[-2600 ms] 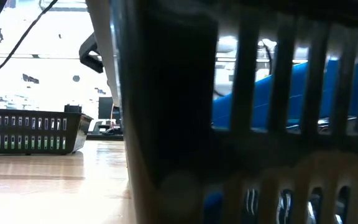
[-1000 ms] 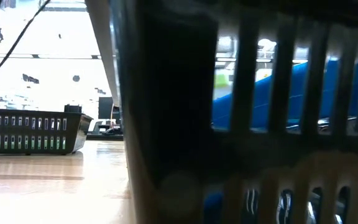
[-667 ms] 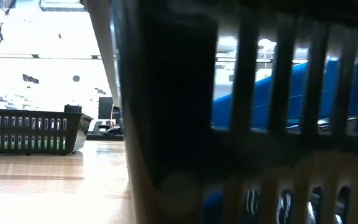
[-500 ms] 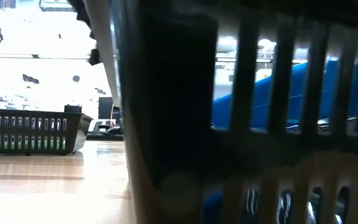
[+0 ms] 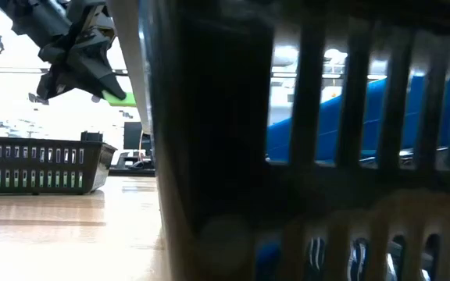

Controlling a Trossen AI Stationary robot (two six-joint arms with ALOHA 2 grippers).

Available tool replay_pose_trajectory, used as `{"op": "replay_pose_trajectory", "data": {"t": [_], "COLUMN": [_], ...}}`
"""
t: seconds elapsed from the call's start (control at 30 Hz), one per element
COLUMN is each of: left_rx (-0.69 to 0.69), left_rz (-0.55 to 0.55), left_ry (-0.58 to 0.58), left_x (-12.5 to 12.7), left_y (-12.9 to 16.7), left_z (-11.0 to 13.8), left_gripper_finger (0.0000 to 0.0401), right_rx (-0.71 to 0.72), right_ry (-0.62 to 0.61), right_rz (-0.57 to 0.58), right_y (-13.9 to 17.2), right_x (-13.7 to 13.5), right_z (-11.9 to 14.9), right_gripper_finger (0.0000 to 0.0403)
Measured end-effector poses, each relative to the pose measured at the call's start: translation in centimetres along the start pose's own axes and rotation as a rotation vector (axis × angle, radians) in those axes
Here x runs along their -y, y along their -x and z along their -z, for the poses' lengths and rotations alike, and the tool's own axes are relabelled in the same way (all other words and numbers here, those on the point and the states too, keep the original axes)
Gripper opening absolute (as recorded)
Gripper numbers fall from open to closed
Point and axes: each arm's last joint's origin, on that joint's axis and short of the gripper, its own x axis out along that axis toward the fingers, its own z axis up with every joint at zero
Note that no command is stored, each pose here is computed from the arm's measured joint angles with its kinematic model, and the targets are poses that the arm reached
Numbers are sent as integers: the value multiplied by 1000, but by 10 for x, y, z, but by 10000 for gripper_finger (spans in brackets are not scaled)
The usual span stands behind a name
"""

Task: Pick & Place School Supplies
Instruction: Put the green eraser into the left black bin

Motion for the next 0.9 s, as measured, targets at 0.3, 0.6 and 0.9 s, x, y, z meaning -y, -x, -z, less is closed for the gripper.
{"op": "replay_pose_trajectory", "data": {"t": [0.3,0.6,0.9], "left_rx": [-105,-182,-159], "left_rz": [20,-8,37], "left_ry": [-26,20,78], "left_x": [-18,-48,-64], "left_y": [-4,-5,-12], "left_z": [37,75,87], "left_gripper_finger": [20,20,66], "right_rx": [-5,-14,-46], "right_ry": [-57,-79,-78], "right_rz": [3,13,43], "right_y": [0,0,0], "right_x": [0,1,4], "right_z": [1,1,4], "right_gripper_finger": [82,82,82]}}
